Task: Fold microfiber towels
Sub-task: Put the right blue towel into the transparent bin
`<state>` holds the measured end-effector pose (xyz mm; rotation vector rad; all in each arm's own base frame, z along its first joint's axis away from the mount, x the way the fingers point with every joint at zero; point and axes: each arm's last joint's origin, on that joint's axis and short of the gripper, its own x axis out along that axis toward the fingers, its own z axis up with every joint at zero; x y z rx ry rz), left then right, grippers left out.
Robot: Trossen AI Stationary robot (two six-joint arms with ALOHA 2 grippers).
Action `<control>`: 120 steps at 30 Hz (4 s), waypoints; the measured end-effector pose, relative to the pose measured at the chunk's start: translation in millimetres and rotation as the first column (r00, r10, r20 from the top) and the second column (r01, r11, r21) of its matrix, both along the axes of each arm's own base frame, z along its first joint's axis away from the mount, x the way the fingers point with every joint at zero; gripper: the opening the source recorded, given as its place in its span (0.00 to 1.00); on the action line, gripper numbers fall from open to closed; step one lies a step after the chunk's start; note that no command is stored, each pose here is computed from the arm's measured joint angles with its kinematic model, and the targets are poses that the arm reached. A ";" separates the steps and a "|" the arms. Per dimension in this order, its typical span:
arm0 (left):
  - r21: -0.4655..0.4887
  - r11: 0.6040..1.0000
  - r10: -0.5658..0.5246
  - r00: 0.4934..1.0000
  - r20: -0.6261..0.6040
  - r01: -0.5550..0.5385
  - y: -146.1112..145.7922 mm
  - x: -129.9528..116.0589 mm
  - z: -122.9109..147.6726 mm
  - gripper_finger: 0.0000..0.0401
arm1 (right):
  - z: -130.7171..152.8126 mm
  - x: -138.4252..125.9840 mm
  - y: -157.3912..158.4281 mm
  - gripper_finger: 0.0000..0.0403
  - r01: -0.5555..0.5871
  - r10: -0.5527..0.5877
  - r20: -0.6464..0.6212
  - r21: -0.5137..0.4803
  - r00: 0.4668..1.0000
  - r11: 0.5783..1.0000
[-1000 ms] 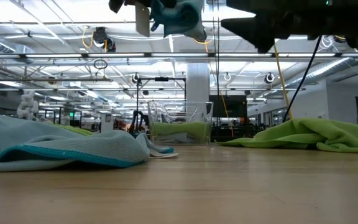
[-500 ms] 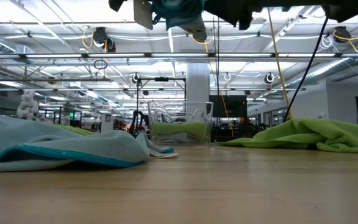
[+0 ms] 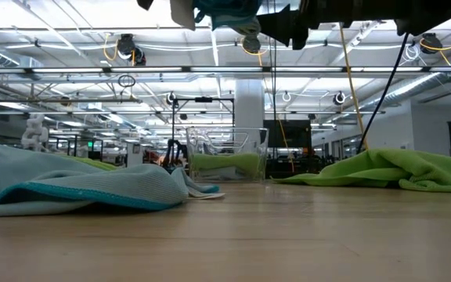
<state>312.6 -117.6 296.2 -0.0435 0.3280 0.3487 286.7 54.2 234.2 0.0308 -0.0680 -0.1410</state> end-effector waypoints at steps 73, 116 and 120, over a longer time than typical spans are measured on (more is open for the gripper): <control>-0.089 0.937 -0.346 0.932 -0.108 0.337 95.4 15.3 5.8 0.89 | -23.8 -11.2 -30.4 0.09 -0.282 0.227 -0.405 -0.078 0.885 0.956; -0.106 0.965 -0.259 0.943 -0.211 0.241 256.9 2.8 29.1 0.08 | -12.8 -76.7 -40.1 0.67 -0.029 -0.061 -0.557 -0.153 0.828 0.988; -0.137 0.945 -0.319 0.931 -0.178 0.298 293.0 3.5 46.9 0.08 | -23.9 -86.9 -41.0 0.65 -0.042 -0.061 -0.530 -0.181 0.846 0.983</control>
